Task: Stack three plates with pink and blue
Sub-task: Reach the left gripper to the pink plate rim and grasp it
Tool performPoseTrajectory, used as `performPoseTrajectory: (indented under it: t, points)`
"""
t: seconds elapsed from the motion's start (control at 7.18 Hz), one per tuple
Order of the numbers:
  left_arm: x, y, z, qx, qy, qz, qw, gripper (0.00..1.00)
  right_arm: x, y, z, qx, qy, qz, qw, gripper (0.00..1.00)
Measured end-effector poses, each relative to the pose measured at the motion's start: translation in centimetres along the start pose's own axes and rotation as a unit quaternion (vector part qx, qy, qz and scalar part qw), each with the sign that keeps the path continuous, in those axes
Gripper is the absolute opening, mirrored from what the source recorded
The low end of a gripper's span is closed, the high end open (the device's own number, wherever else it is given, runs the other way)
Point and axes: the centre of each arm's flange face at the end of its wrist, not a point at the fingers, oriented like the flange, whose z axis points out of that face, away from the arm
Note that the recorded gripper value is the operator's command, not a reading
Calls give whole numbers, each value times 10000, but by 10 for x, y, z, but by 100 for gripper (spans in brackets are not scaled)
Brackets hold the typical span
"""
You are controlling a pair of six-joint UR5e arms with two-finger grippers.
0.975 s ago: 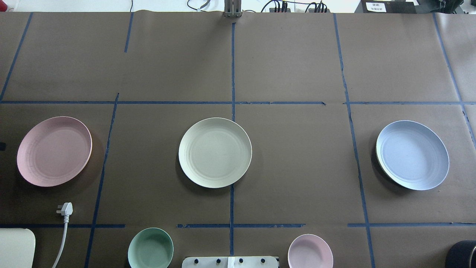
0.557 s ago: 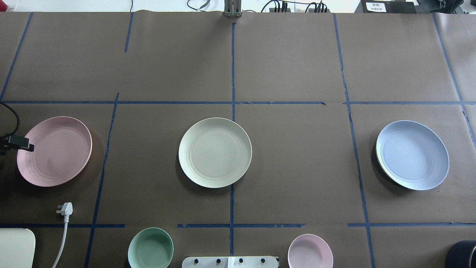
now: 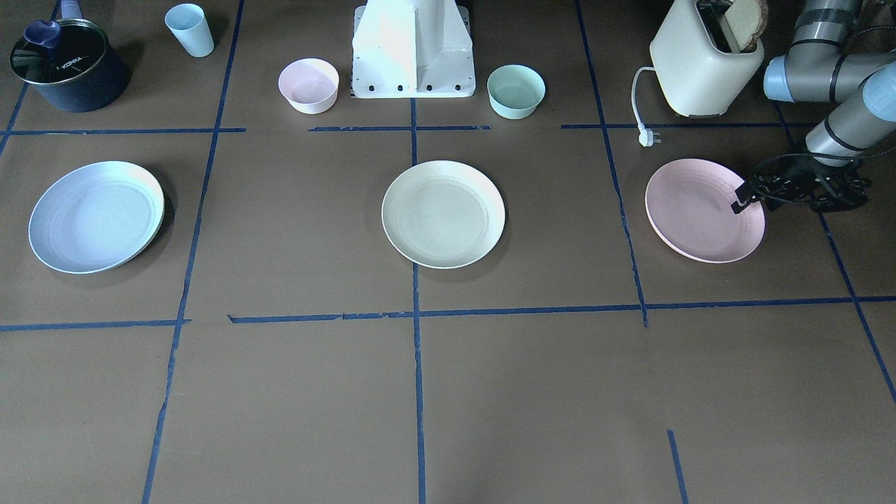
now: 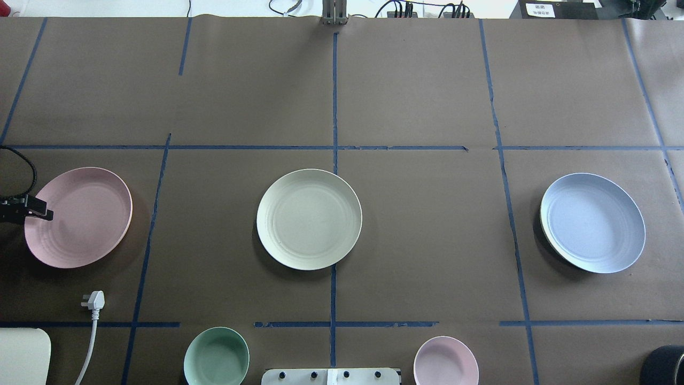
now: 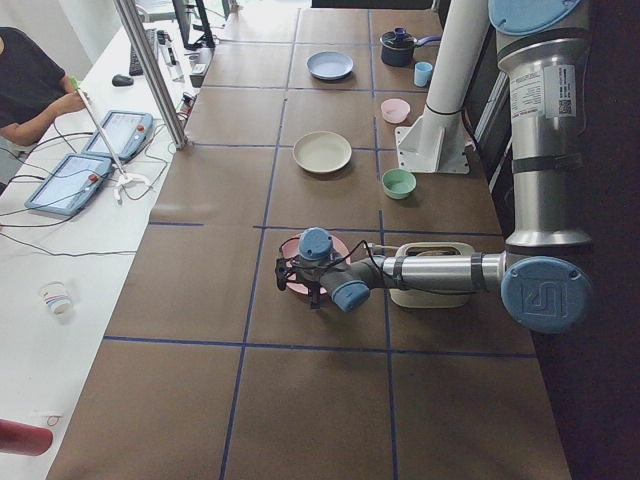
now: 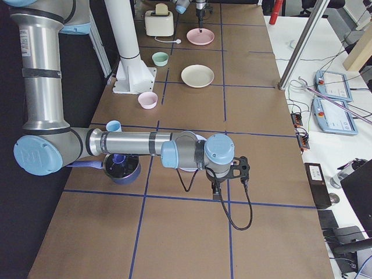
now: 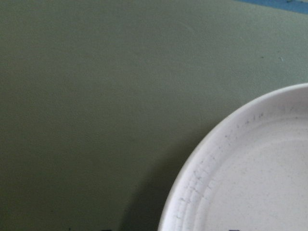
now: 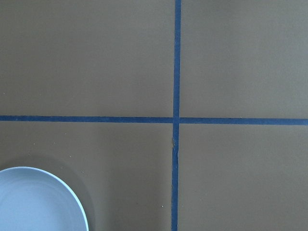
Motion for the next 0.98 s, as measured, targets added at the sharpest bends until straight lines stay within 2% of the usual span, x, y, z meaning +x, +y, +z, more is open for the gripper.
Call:
performPoseTrajectory:
  t: [0.14, 0.42, 0.7, 0.98]
  points:
    - [-2, 1, -1, 8, 27, 28, 10000, 0, 0, -1, 0, 3, -3, -5, 10000, 100]
    - [2, 6, -8, -94, 165, 56, 9998, 0, -1, -1, 0, 4, -9, -17, 10000, 100]
    - [-5, 2, -47, -342, 685, -152, 9970, 0, 1, 0, 1, -12, 1, 2, 10000, 100]
    - [-17, -10, -93, -442, 1224, -408, 9907, 0, 5, 1, 4, -46, 3, 36, 10000, 100]
